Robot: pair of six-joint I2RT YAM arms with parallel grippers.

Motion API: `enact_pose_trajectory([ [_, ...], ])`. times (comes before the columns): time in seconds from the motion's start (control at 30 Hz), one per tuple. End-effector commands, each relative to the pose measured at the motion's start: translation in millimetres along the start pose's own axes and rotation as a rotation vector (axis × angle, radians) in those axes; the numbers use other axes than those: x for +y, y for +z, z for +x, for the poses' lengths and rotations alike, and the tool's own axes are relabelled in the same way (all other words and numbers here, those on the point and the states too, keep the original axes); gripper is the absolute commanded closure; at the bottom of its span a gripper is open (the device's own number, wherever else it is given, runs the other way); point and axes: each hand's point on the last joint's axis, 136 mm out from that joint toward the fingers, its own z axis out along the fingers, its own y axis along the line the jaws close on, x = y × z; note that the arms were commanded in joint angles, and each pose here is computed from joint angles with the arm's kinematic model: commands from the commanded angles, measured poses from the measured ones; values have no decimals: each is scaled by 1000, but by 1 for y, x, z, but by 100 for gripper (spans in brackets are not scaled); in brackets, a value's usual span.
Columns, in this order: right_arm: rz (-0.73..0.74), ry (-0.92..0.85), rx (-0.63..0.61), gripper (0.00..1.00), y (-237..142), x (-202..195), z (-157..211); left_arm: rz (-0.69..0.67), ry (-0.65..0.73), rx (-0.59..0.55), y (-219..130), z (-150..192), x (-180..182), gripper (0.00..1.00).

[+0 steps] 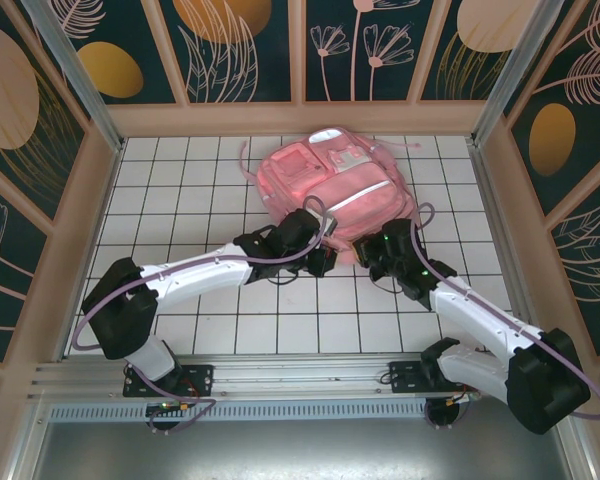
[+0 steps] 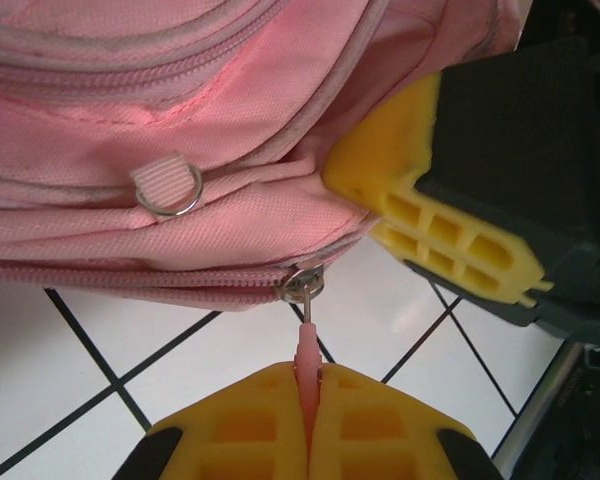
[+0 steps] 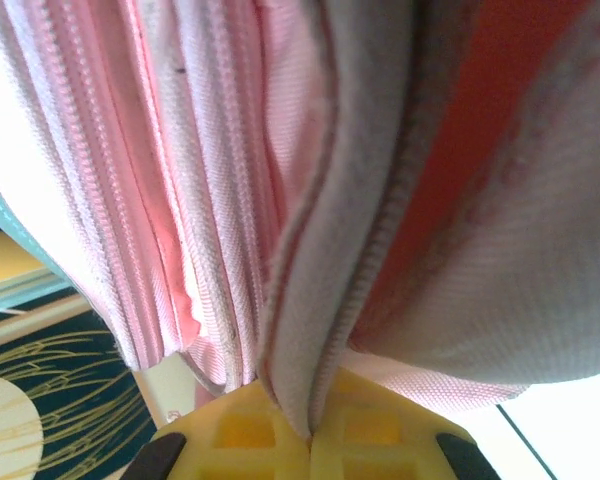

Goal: Pack the student bag
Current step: Zip the student bag at the center of the table.

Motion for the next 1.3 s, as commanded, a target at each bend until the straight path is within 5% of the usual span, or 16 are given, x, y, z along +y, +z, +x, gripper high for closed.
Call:
enact_pose_trajectory([
  [0.0,-63,-5,-70,100,-10,21,-19,4,36,-87,-21,-16,-6,100],
  [1.27,-112,43,-128,100,-31,25,-55,-235,-312,-110,-17,-9,128,100],
])
